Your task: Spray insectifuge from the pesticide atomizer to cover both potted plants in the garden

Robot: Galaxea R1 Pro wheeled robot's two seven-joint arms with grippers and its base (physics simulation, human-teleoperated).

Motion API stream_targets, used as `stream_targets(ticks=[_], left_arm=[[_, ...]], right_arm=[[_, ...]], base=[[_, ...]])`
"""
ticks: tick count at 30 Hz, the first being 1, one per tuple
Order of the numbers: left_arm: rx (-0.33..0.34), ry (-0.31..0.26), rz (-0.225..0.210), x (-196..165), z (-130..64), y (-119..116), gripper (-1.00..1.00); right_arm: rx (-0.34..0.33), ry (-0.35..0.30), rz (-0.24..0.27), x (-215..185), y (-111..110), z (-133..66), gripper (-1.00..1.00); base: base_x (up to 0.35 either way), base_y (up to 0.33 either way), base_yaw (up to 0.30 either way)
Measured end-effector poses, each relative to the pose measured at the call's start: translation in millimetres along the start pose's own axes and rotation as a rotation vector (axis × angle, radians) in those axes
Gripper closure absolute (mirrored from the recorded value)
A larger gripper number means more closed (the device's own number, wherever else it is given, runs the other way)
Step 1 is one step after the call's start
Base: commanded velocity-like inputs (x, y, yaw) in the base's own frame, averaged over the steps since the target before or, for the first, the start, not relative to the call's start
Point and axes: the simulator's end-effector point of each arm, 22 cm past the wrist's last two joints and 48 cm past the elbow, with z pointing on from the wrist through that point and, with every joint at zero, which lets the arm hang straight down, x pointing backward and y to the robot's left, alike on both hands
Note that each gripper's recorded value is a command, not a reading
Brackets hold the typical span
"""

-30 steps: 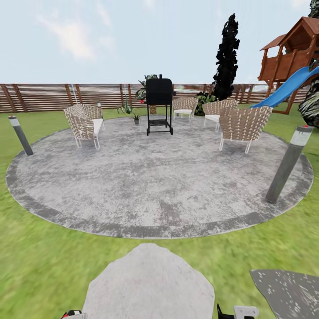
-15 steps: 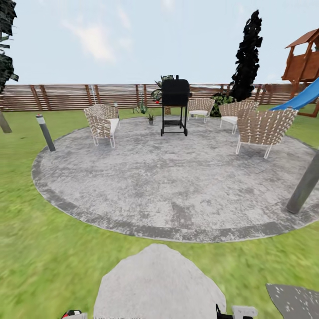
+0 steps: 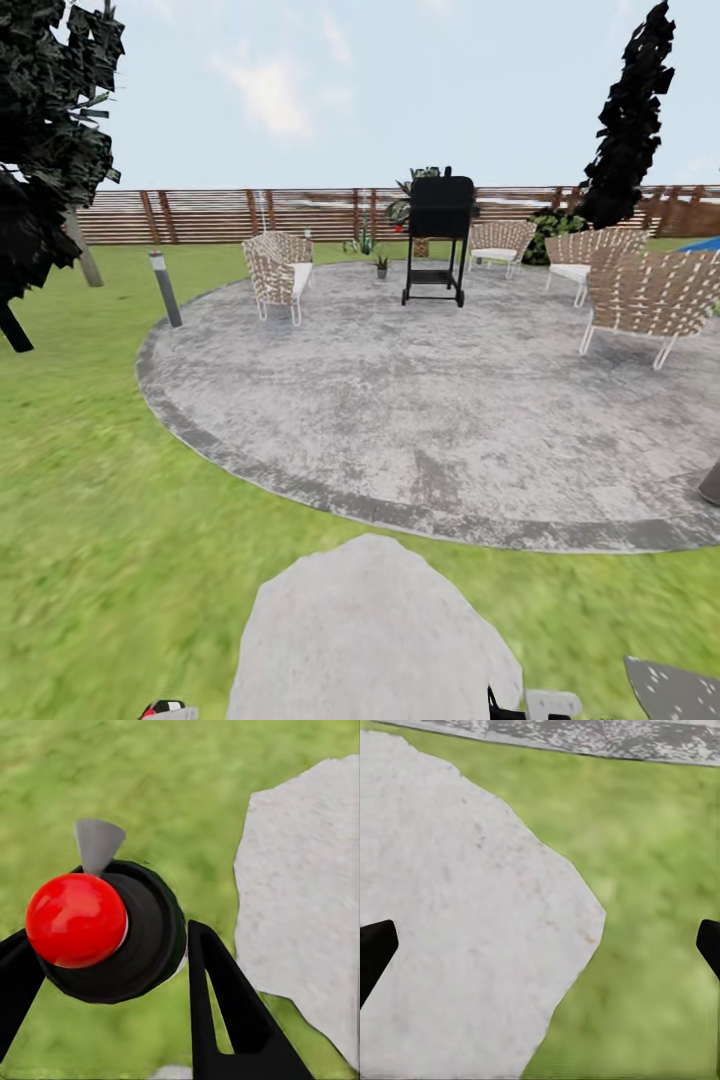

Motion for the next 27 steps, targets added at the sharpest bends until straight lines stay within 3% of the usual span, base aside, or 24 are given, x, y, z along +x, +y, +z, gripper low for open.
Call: stream_targets(ticks=[13, 27], left_arm=[[-0.031, 0.003, -0.020, 0.6, 0.0, 7.7, 1.00], [-0.044, 0.004, -0.031, 0.9, -0.3, 9.8, 1.00]], right_arm=[[0.000, 0.000, 0.000, -0.1, 0.0, 0.0, -1.00], [0.000, -0.001, -0.001, -0.3, -0.8, -0.1, -1.00]], base=[[-0.277, -0.142, 0.278], [-0.026, -0.007, 0.278]])
